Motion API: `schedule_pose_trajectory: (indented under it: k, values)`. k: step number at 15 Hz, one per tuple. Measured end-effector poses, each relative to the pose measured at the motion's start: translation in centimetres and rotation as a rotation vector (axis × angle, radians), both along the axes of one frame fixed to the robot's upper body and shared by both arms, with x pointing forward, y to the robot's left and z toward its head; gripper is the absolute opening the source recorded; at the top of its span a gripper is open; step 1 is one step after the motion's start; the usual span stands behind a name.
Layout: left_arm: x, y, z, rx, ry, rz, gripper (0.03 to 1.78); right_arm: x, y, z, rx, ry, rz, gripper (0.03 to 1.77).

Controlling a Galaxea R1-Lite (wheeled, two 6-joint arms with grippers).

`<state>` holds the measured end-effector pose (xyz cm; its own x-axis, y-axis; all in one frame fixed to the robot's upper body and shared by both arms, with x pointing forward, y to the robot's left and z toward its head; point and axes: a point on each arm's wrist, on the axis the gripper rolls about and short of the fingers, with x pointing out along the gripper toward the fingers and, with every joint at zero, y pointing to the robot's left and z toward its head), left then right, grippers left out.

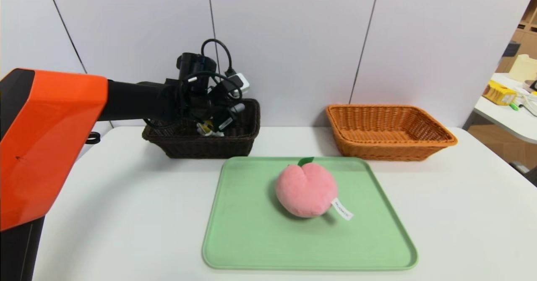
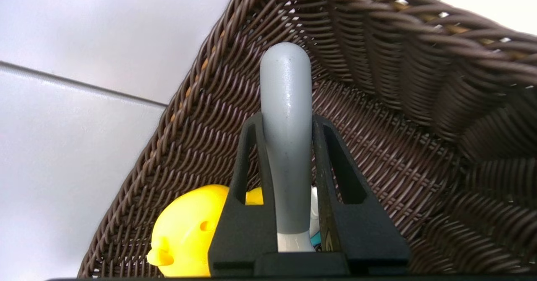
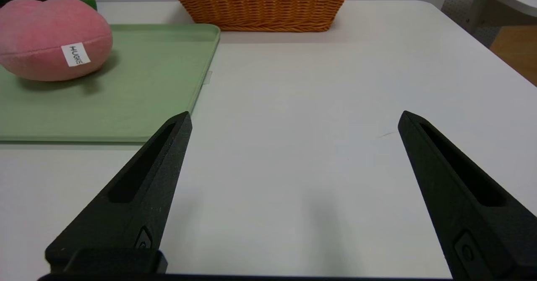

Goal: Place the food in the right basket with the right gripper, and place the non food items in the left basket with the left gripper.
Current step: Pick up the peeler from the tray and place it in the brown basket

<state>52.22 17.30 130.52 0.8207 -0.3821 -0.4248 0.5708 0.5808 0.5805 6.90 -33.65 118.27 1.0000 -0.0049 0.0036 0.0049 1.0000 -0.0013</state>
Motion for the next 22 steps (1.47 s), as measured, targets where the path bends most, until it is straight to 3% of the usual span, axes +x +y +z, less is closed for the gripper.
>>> schedule_pose_trajectory:
  k: [13, 17, 22]
  values:
    - [0.2, -0.2, -0.6, 0.001, 0.016, -0.008, 0.3, 0.0, 0.0, 0.0, 0.0, 0.0, 0.0, 1.7]
    - [0.1, -0.1, -0.6, 0.002, 0.021, -0.012, 0.85, 0.0, 0.0, 0.0, 0.0, 0.0, 0.0, 1.7]
    - [-0.6, 0.1, 0.6, -0.005, 0.007, -0.011, 1.26, 0.0, 0.0, 0.0, 0.0, 0.0, 0.0, 1.7]
